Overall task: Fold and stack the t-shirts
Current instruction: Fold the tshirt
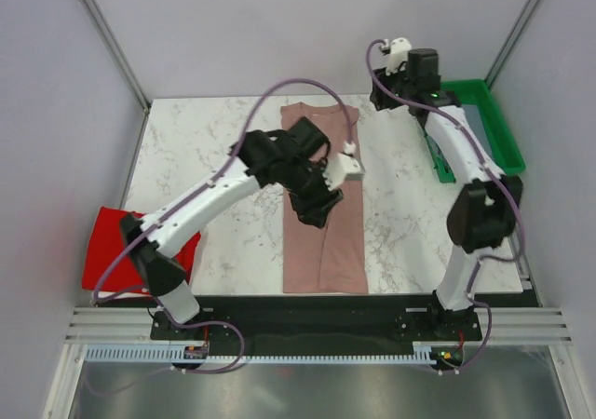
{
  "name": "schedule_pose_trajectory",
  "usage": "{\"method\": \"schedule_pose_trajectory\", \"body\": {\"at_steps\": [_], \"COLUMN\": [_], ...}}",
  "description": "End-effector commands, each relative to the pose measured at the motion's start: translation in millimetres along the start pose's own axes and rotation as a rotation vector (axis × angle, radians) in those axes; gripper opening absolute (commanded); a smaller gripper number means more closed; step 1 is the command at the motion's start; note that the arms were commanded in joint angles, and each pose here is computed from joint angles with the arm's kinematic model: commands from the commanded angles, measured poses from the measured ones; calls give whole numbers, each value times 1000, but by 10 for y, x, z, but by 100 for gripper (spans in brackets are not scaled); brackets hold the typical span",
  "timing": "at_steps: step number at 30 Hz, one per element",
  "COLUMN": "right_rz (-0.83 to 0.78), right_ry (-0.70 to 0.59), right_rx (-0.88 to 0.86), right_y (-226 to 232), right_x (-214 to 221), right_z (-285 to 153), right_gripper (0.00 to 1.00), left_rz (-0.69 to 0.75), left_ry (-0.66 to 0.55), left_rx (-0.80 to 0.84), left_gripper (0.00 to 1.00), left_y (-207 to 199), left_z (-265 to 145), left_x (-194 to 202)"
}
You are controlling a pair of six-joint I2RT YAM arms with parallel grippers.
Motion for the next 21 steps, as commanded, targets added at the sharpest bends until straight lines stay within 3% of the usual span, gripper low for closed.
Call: {"method": "schedule_pose_trajectory", "body": {"at_steps": [1,4,8,11,14,21], "right_rz": [145,243,401,515,591,733], "right_ry": [-63,55,267,391,508,760], "right_rx": [-146,-250,-391,-456,-483,-511], "right_y": [349,629,1043,1277,1437,1768], "right_x": [-106,311,998,1457,1919,2779], "right_z": [-612,-934,-1376,-1633,-1810,-2230], "right_gripper": [57,56,55,56,56,57], "left_rz": [-327,-470,-774,-915,-1041,-1213], "left_ry": [-30,-68,-154,-119,-66,50], "left_rx": [-129,-163,-132,-101,-51,82], "left_gripper": [52,52,50,56,54,55], "left_y": [498,688,824,762,678,411], "left_z": [-96,-195,-197,-61,104,497], "left_x": [249,409,619,843,1075,1432]}}
Point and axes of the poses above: each gripper's point midway between its finger pads, its own z axis out along the fingers, its own y axis along the line the jaws close on, x = y × z, the point moved 1 cm from there along -z, back along the fingers, and after that the axes turned 2 degrees about z, right-handed, at the moved point
